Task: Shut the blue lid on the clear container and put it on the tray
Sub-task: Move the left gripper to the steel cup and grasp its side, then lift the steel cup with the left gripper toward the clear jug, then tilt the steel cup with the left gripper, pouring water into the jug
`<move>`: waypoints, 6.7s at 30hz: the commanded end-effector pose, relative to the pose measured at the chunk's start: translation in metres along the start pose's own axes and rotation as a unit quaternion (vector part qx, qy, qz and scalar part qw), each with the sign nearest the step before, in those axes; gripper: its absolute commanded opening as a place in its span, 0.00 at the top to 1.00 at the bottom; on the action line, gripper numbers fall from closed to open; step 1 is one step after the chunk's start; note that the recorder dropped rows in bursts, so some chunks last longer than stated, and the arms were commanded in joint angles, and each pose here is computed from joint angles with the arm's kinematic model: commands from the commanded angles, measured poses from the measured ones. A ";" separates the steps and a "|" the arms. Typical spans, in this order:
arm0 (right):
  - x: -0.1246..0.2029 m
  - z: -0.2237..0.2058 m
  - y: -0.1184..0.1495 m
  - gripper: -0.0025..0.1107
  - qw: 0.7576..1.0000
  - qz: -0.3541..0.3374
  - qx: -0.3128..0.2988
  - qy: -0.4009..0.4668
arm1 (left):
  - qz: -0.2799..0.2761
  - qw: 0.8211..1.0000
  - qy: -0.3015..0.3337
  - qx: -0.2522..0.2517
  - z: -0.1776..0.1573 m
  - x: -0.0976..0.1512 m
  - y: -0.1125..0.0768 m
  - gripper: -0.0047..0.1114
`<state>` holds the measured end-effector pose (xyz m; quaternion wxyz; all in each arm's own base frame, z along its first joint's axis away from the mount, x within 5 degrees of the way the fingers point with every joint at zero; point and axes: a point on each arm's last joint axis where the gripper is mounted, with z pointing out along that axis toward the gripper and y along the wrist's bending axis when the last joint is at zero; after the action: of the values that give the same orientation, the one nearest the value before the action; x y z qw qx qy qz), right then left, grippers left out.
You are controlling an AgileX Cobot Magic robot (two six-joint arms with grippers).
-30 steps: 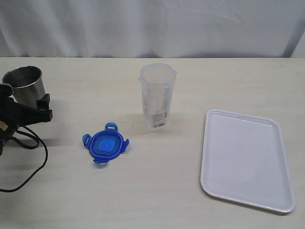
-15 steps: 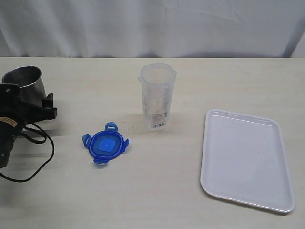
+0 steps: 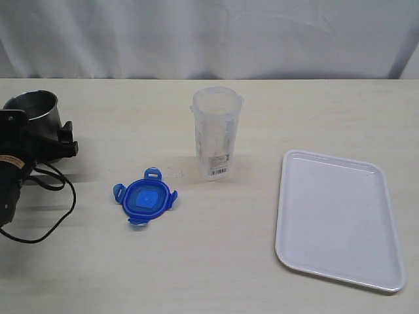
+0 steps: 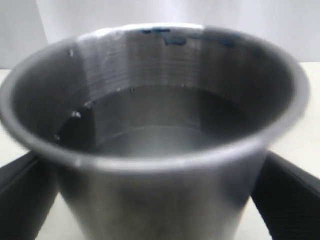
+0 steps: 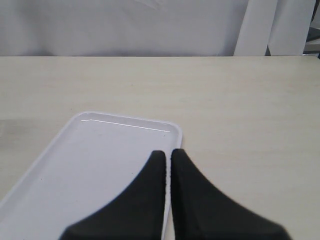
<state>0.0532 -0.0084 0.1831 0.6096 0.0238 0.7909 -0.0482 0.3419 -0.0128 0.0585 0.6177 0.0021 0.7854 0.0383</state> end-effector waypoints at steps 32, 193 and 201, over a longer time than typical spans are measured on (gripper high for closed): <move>0.001 0.000 0.000 0.94 1.000 0.004 -0.002 0.000 | -0.006 1.000 -0.020 -0.007 0.006 -0.006 0.001 0.13; 0.001 0.000 0.001 0.94 1.000 0.007 -0.003 0.000 | 0.452 0.800 -0.202 0.340 0.010 -0.176 -0.183 0.96; 0.001 0.000 0.001 0.94 1.000 0.007 -0.003 0.000 | 0.462 0.794 -0.206 0.337 0.010 -0.176 -0.183 0.96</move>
<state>0.0532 -0.0081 0.1831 0.6096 0.0262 0.7910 -0.0445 0.4014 -0.2005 0.1969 0.6018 0.5909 0.5350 0.0492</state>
